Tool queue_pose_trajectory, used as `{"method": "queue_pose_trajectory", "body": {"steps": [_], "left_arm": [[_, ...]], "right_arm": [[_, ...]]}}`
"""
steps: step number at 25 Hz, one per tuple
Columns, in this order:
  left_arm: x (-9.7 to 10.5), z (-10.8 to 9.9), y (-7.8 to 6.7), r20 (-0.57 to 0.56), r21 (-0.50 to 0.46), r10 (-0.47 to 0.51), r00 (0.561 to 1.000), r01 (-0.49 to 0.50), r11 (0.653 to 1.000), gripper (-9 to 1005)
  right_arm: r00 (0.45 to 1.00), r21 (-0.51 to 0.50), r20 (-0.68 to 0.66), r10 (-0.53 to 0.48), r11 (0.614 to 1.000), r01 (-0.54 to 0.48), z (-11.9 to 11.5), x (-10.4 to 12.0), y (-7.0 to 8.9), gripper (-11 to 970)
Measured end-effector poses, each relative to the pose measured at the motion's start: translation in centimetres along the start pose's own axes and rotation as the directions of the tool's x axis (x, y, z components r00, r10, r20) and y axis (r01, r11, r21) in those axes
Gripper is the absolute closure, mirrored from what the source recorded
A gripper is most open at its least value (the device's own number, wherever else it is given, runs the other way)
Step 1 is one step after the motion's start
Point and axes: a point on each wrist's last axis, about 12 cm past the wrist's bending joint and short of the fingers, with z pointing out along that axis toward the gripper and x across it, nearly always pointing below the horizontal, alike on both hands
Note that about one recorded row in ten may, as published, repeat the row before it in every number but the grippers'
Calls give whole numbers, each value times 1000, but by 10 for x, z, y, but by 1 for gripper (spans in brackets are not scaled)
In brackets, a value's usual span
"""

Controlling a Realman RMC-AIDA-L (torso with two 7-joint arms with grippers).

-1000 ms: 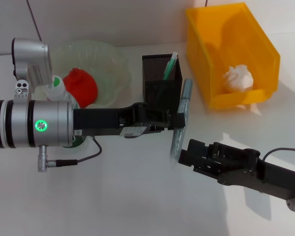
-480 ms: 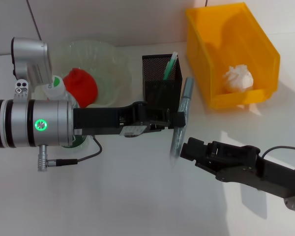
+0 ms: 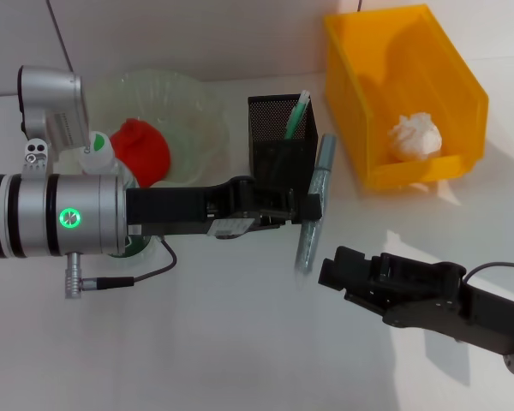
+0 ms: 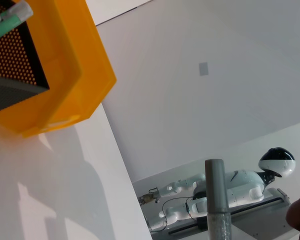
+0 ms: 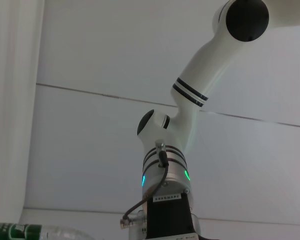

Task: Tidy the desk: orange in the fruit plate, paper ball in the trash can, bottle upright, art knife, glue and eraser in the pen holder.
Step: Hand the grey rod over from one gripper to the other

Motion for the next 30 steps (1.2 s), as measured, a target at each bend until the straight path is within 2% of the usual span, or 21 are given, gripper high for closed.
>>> {"method": "queue_pose_trajectory", "body": {"steps": [5, 17, 24, 30], "left_arm": [[0, -1, 0, 1, 1, 0, 1000, 0, 1000, 871], [-1, -3, -1, 8, 9, -6, 1000, 6, 1000, 872], [-2, -4, -1, 16, 12, -11, 1000, 10, 1000, 872], [-2, -4, -1, 12, 6, -20, 1000, 20, 1000, 872]], "right_arm": [[1000, -9, 1, 30, 1000, -30, -4, -4, 1, 584], [999, -33, -15, 44, 998, -44, -11, -8, 2, 543], [997, -14, -74, -22, 1000, 21, -13, -20, 5, 513], [997, 10, -75, -28, 1000, 29, -12, -22, 3, 487]]}}
